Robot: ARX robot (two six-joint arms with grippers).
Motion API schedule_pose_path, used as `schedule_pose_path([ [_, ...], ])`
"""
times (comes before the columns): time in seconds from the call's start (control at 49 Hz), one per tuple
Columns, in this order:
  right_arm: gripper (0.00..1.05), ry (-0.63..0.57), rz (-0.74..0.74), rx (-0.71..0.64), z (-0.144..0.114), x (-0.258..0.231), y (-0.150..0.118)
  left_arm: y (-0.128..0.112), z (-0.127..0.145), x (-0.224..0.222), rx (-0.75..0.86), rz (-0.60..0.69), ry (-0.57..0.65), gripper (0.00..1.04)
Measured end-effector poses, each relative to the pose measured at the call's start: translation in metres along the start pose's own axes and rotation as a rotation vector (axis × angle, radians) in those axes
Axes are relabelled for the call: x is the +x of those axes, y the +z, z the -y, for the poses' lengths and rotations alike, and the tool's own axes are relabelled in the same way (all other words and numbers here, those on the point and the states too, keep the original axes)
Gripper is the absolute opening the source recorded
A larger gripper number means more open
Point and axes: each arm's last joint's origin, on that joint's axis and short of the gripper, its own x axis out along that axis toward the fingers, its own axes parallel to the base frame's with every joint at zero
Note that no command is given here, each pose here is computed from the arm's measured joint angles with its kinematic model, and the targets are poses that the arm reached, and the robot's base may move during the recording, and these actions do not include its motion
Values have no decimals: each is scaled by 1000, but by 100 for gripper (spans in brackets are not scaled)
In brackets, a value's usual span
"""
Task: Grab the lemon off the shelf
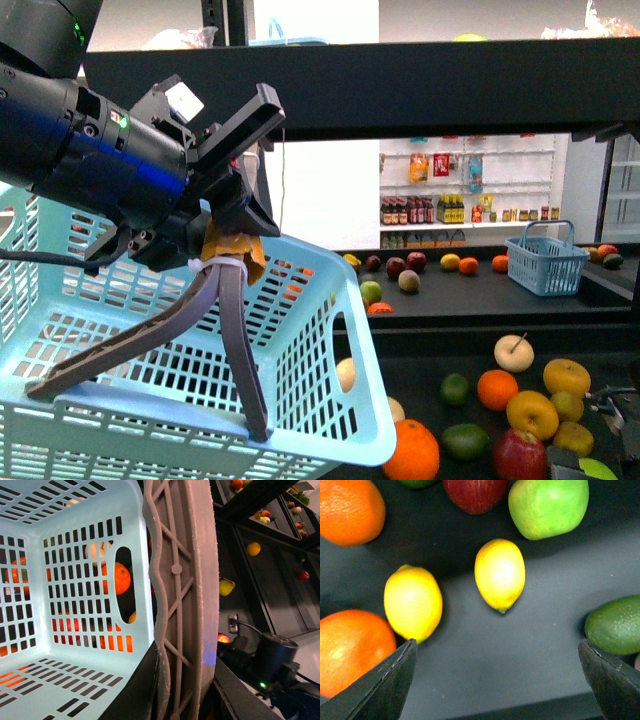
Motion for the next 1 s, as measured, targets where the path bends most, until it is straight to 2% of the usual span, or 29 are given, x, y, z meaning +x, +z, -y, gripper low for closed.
schedule_pose_path([
  [0.184,97,-11,13,-14,-5,45,7,0,0,0,0,0,1,18],
  [0.469,97,-27,16,-71,-8,105,4,0,0,0,0,0,1,18],
  [0.999,97,-46,-34,-104,0,138,-5,0,0,0,0,0,1,18],
])
